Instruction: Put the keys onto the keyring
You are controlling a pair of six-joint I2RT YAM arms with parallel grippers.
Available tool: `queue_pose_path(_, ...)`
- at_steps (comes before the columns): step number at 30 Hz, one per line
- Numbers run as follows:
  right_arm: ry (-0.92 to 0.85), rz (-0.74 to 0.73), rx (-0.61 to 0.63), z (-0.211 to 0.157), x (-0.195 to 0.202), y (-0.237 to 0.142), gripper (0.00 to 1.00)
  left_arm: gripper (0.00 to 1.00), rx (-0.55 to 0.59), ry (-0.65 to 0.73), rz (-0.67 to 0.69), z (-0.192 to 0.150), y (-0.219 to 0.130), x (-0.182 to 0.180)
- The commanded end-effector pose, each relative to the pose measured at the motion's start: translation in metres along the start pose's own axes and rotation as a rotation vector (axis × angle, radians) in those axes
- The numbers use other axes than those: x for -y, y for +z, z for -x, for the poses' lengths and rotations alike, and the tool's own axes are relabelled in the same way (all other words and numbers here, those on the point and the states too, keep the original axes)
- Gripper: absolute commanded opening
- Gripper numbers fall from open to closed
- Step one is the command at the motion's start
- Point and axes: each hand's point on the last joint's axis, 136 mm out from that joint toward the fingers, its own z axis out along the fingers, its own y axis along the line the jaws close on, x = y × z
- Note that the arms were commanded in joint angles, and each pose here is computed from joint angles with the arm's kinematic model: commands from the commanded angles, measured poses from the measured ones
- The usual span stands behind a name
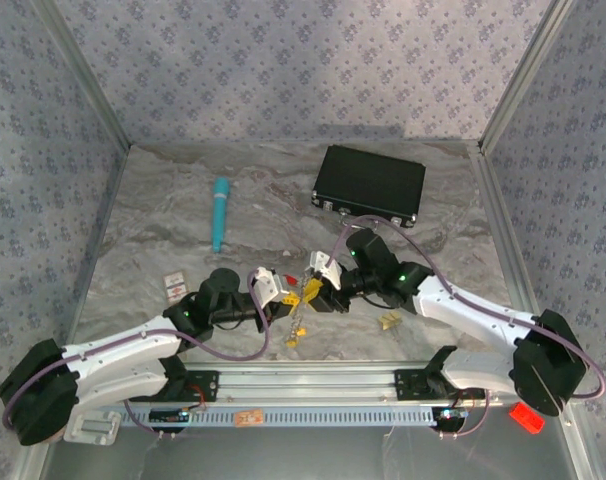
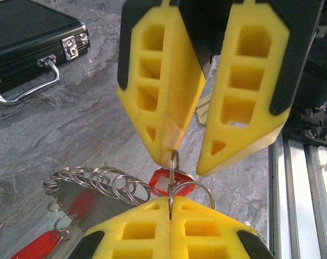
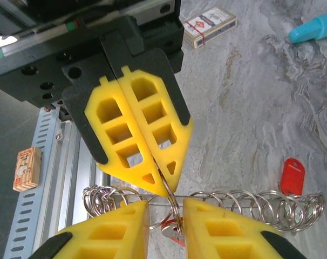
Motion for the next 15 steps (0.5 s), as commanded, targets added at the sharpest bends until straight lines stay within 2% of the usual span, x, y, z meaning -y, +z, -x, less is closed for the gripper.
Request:
queue_pose_path(1, -0.01, 0.036, -0.005, 0.0071, -0.0055, -0.0003, 0.21, 0.0, 0.072, 0.049, -0.021, 0.02, -0.0042, 0.0043)
queue_pose_path(11, 0.009, 0.037, -0.002, 0.0075, -0.0043, 0.0013, 0.03, 0.0, 0.066, 0.048, -0.02, 0.0188, -0.0043, 0.0042)
queue_pose_path(15, 0.035, 0.03, -0.013, 0.0047, -0.0016, 0.0027, 0.0, 0.0, 0.074, 0.053, -0.018, 0.0212, -0.0052, 0.0043)
